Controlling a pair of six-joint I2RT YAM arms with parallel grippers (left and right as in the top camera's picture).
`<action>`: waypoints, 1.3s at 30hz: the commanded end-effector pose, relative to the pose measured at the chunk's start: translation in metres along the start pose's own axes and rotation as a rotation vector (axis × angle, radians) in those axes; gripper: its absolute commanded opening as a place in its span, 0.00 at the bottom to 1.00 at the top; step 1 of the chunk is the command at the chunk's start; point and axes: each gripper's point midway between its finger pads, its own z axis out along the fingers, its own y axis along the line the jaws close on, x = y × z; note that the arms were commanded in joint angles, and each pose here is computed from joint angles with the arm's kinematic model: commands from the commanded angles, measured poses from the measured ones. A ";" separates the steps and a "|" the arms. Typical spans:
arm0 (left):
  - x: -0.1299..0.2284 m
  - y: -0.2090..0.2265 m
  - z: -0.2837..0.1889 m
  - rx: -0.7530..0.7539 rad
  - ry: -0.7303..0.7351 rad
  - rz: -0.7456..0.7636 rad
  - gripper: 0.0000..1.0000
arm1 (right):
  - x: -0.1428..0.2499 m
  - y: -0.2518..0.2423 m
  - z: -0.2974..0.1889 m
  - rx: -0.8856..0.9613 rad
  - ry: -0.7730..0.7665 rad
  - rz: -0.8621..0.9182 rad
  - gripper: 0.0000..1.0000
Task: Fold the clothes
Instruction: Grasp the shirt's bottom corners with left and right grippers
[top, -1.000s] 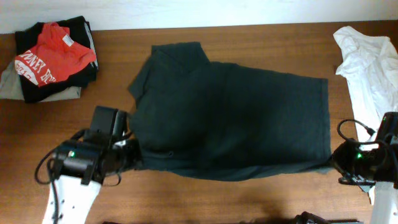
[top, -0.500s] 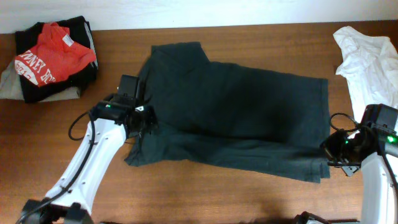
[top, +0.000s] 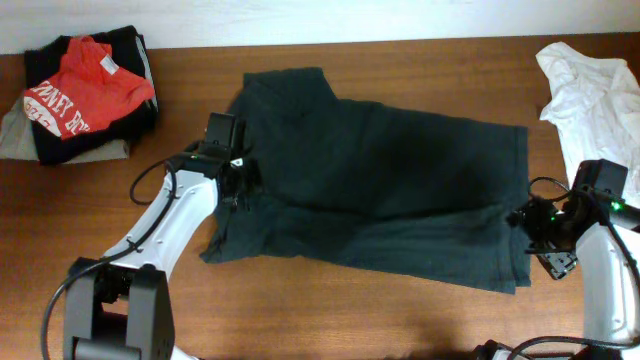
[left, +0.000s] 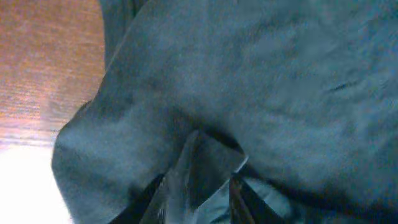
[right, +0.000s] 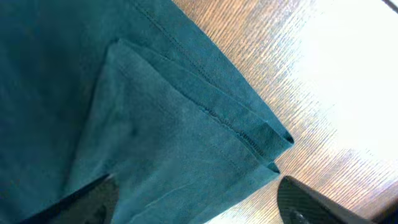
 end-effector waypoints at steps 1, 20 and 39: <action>0.001 0.020 -0.022 -0.040 0.035 0.017 0.33 | 0.001 -0.002 -0.007 0.011 0.010 -0.067 0.99; 0.043 -0.008 0.015 0.108 0.226 0.059 0.22 | 0.016 0.008 0.005 -0.036 0.131 -0.160 0.99; 0.045 0.014 0.002 -0.019 0.289 0.078 0.27 | 0.016 0.008 0.005 -0.038 0.130 -0.183 0.99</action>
